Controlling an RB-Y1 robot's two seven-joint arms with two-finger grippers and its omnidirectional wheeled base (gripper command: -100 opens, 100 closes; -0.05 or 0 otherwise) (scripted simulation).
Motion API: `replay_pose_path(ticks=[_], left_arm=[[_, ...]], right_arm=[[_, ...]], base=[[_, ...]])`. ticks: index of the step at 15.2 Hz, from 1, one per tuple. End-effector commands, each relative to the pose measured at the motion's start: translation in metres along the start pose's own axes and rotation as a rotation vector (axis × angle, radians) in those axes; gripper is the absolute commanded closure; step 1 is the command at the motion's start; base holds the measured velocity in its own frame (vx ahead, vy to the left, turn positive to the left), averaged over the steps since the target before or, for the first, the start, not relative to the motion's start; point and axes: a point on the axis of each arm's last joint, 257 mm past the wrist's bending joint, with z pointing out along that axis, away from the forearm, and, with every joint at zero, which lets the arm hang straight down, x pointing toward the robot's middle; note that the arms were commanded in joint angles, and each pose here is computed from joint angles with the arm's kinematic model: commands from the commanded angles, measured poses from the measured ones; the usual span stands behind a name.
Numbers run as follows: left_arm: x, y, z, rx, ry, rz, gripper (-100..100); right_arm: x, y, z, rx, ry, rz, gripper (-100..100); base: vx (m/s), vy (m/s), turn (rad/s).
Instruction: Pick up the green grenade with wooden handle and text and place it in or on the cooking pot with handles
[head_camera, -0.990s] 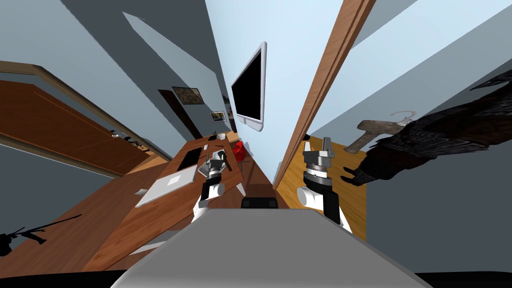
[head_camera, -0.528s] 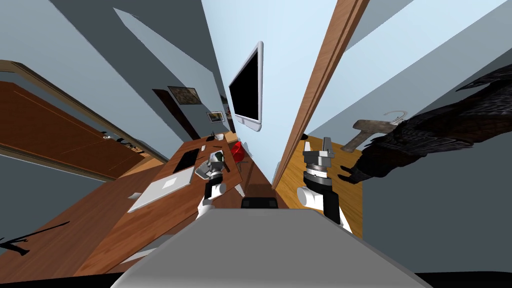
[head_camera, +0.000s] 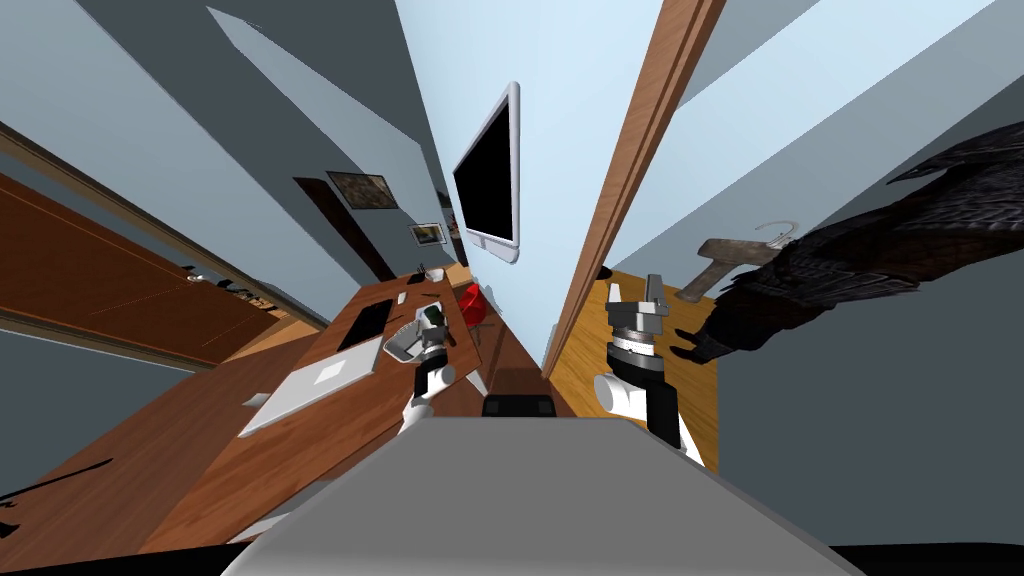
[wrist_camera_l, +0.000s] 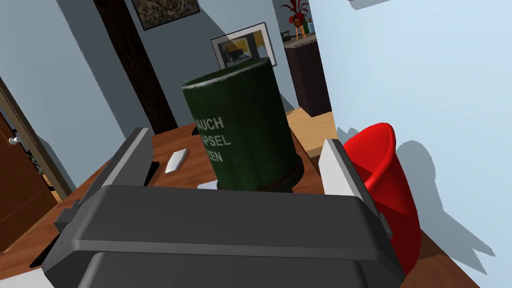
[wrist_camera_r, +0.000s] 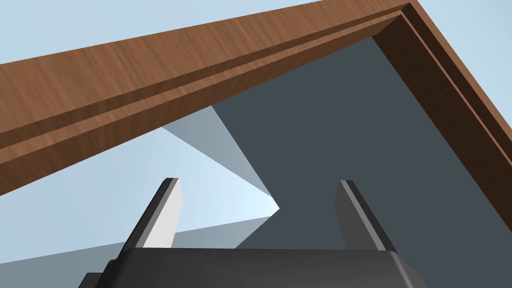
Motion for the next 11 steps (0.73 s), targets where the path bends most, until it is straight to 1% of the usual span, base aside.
replay_pose_path(ticks=[1, 2, 3, 4, 5, 6, 8, 9, 10, 11], left_arm=[[-0.018, 0.000, -0.003, 0.018, -0.040, -0.062, -100], [-0.021, 0.001, -0.005, 0.015, -0.048, -0.058, -100], [-0.027, 0.000, -0.004, 0.032, -0.061, -0.105, -100], [-0.035, 0.001, -0.007, 0.028, -0.077, -0.098, -100], [-0.046, 0.001, -0.008, 0.042, -0.103, -0.135, -100], [-0.047, 0.001, -0.009, 0.041, -0.104, -0.134, -100], [-0.068, 0.000, -0.012, 0.071, -0.148, -0.203, -100], [-0.071, 0.001, -0.013, 0.070, -0.155, -0.200, -100], [-0.081, 0.000, -0.016, 0.084, -0.177, -0.229, -100], [-0.081, 0.000, -0.016, 0.084, -0.177, -0.229, -100]], right_arm=[[0.000, 0.000, 0.000, 0.000, 0.000, 0.000, 0], [0.000, 0.000, 0.000, 0.000, 0.000, 0.000, 0], [0.000, 0.000, 0.000, 0.000, 0.000, 0.000, 0], [0.000, 0.000, 0.000, 0.000, 0.000, 0.000, 0], [0.000, 0.000, 0.000, 0.000, 0.000, 0.000, 0], [0.000, 0.000, 0.000, 0.000, 0.000, 0.000, 0], [0.000, 0.000, 0.000, 0.000, 0.000, 0.000, 0], [0.000, 0.000, 0.000, 0.000, 0.000, 0.000, 0], [0.000, 0.000, 0.000, 0.000, 0.000, 0.000, 0], [0.000, 0.000, 0.000, 0.000, 0.000, 0.000, 0]], base=[[0.017, -0.019, -0.039], [0.015, -0.018, -0.033], [0.014, -0.020, -0.048], [0.013, -0.017, -0.045], [0.014, -0.021, -0.043], [0.013, -0.022, -0.032], [0.017, -0.021, -0.050], [0.018, -0.020, -0.044], [0.015, -0.021, -0.052], [0.010, -0.018, -0.032]])
